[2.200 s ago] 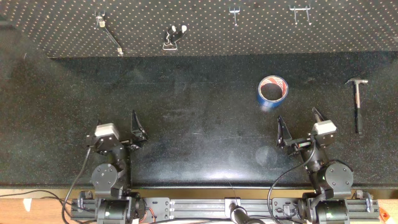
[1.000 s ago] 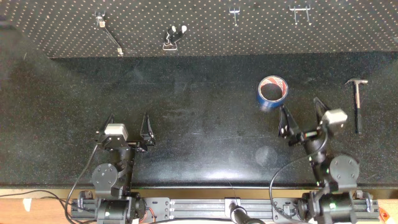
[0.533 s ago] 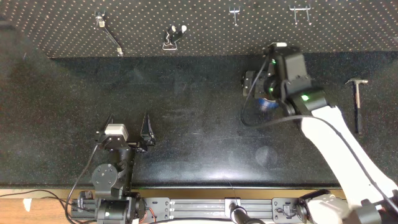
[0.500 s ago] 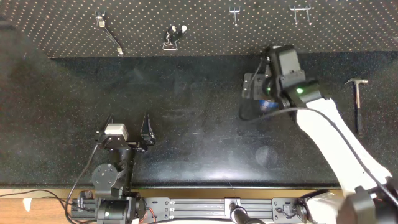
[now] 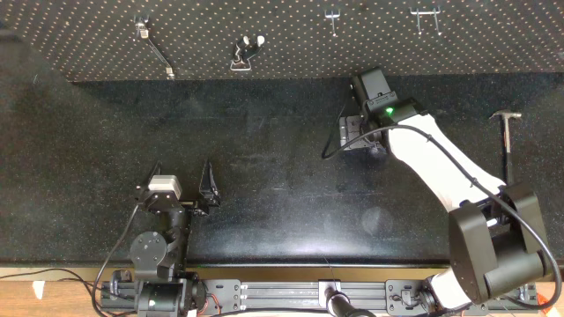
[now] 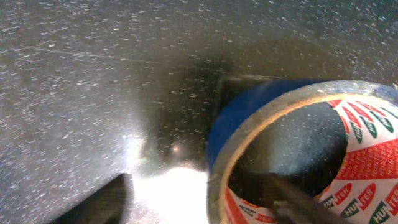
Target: Place Tools Onto Pegboard
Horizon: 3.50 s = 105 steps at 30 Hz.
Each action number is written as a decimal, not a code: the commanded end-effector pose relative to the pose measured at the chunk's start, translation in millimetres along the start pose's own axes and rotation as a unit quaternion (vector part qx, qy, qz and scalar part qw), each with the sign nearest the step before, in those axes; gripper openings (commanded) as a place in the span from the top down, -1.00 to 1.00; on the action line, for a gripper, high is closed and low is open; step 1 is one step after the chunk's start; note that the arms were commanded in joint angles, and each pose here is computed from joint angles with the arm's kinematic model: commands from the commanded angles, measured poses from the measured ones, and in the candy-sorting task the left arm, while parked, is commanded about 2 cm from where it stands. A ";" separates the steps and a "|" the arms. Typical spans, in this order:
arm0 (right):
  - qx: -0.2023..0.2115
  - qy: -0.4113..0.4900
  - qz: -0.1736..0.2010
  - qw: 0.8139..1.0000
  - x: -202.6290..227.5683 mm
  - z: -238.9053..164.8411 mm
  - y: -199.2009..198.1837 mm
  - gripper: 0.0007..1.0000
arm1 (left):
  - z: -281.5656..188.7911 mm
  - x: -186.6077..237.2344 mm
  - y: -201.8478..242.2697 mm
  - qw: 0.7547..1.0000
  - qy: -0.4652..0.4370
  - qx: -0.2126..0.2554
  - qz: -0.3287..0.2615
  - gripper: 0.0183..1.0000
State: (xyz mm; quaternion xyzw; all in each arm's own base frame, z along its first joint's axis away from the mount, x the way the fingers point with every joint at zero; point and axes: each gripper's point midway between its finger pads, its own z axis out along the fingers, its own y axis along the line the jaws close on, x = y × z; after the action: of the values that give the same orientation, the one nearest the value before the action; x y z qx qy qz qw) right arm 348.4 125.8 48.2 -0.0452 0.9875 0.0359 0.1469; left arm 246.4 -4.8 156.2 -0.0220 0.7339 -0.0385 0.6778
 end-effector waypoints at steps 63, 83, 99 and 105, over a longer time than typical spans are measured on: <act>0.037 -0.436 -0.102 0.893 -147.0 -147.2 89.4 -0.91 | -0.4 0.5 -1.8 1.000 0.000 0.006 -0.008 -0.99; 0.094 0.066 0.168 0.979 102.9 -103.9 -211.6 -0.93 | -0.4 0.5 -1.8 1.000 0.000 0.006 -0.008 -0.99; 0.073 0.106 0.034 0.991 129.0 -60.2 -289.9 -0.93 | -0.4 0.5 -1.7 1.000 0.000 0.006 -0.008 -0.99; 0.067 0.112 0.036 0.991 127.3 -34.4 -299.1 -0.93 | -0.4 0.5 -1.8 1.000 0.000 0.006 -0.008 -0.99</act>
State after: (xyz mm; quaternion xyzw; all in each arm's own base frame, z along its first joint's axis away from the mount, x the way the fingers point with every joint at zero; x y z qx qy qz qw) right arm 246.6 -186.3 33.6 0.0034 0.9984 -0.0418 0.0380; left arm 246.3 -5.4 156.6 -0.0208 0.7336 -0.0398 0.6781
